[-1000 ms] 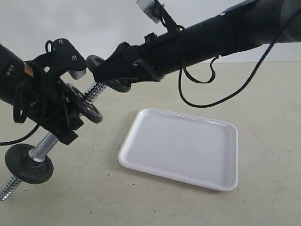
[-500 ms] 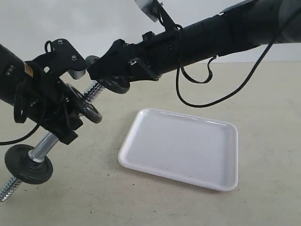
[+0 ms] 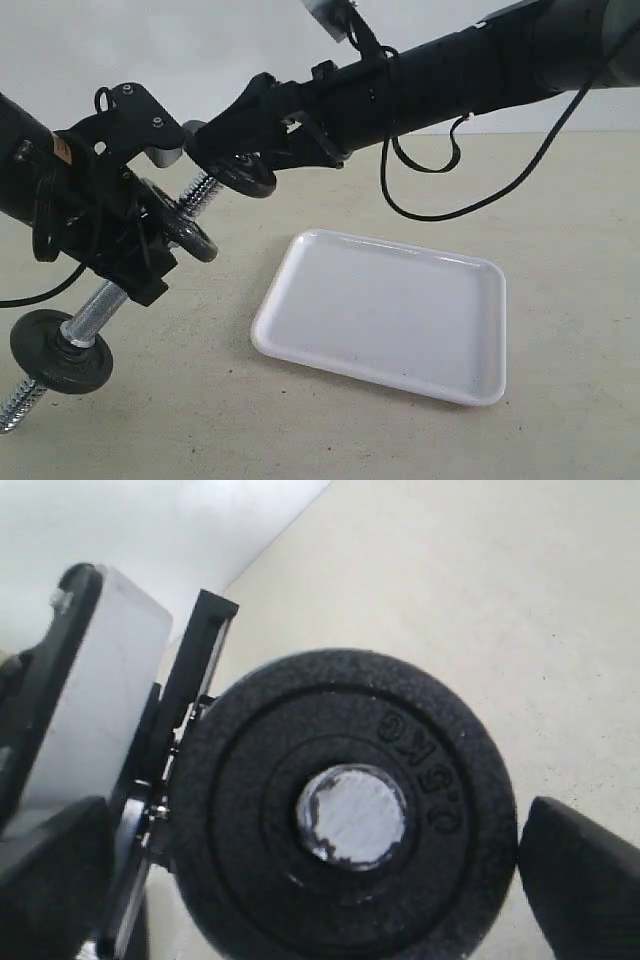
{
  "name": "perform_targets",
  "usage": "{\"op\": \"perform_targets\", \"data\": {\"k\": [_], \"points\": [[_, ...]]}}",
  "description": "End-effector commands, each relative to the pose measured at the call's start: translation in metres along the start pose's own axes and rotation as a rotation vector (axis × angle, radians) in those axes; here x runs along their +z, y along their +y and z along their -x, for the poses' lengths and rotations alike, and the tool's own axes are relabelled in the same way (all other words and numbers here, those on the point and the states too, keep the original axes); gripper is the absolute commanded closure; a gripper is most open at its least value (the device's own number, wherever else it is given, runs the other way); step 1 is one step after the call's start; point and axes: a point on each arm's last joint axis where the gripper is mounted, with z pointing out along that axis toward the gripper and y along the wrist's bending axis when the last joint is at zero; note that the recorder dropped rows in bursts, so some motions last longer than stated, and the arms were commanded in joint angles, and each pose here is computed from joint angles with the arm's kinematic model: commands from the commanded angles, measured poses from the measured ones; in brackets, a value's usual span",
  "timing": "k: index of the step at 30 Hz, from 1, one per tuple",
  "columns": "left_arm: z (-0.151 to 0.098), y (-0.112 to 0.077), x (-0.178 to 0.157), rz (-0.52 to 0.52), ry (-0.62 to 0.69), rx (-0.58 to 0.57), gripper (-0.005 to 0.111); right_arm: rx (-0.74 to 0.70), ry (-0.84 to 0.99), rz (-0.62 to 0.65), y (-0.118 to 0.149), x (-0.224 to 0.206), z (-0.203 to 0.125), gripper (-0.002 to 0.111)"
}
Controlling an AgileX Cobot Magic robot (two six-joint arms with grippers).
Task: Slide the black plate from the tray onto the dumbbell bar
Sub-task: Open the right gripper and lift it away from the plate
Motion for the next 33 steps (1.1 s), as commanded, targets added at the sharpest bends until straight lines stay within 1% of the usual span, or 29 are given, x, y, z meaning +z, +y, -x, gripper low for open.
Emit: {"op": "perform_targets", "data": {"k": [1,9,12,15,17,19,20,22,23,25,26,27,28,33], "points": [[0.050,0.028,-0.037,0.294,-0.530,-0.007,0.102,0.020,-0.040,0.040,0.006,-0.018,0.011,0.008],[0.050,0.028,-0.037,0.294,-0.530,-0.007,0.102,0.010,-0.025,0.026,0.005,-0.018,0.009,0.008],[0.050,0.028,-0.037,0.294,-0.530,-0.009,0.102,-0.012,0.011,0.007,0.003,-0.018,0.006,0.008],[0.050,0.027,-0.037,0.285,-0.533,-0.036,0.102,-0.051,0.084,-0.027,0.000,-0.019,-0.001,0.009],[0.050,0.027,-0.037,0.277,-0.537,-0.067,0.102,-0.056,0.094,-0.034,-0.001,-0.019,-0.002,0.009],[0.050,0.027,-0.037,0.270,-0.541,-0.090,0.102,-0.061,0.101,-0.042,-0.002,-0.019,-0.002,0.013],[0.050,0.027,-0.037,0.268,-0.540,-0.098,0.102,-0.065,0.103,-0.043,-0.002,-0.019,-0.002,0.018],[0.050,0.027,-0.037,0.262,-0.541,-0.114,0.102,-0.072,0.117,-0.047,-0.002,-0.019,-0.003,0.038],[0.050,0.028,-0.037,0.260,-0.542,-0.127,0.102,-0.077,0.127,-0.045,-0.002,-0.019,-0.004,0.053],[0.050,0.028,-0.037,0.253,-0.545,-0.153,0.102,-0.098,0.168,-0.051,-0.002,-0.020,-0.007,0.088],[0.050,0.028,-0.037,0.252,-0.546,-0.158,0.102,-0.115,0.196,-0.063,-0.004,-0.021,-0.010,0.110],[0.049,0.028,-0.037,0.251,-0.545,-0.163,0.102,-0.108,0.220,-0.076,-0.005,-0.021,-0.012,0.106],[0.049,0.028,-0.036,0.246,-0.545,-0.177,0.102,-0.106,0.240,-0.088,-0.006,-0.022,-0.014,0.105],[0.047,0.034,-0.022,0.214,-0.525,-0.313,0.102,-0.070,0.406,-0.189,-0.015,-0.028,-0.028,0.106]]}}
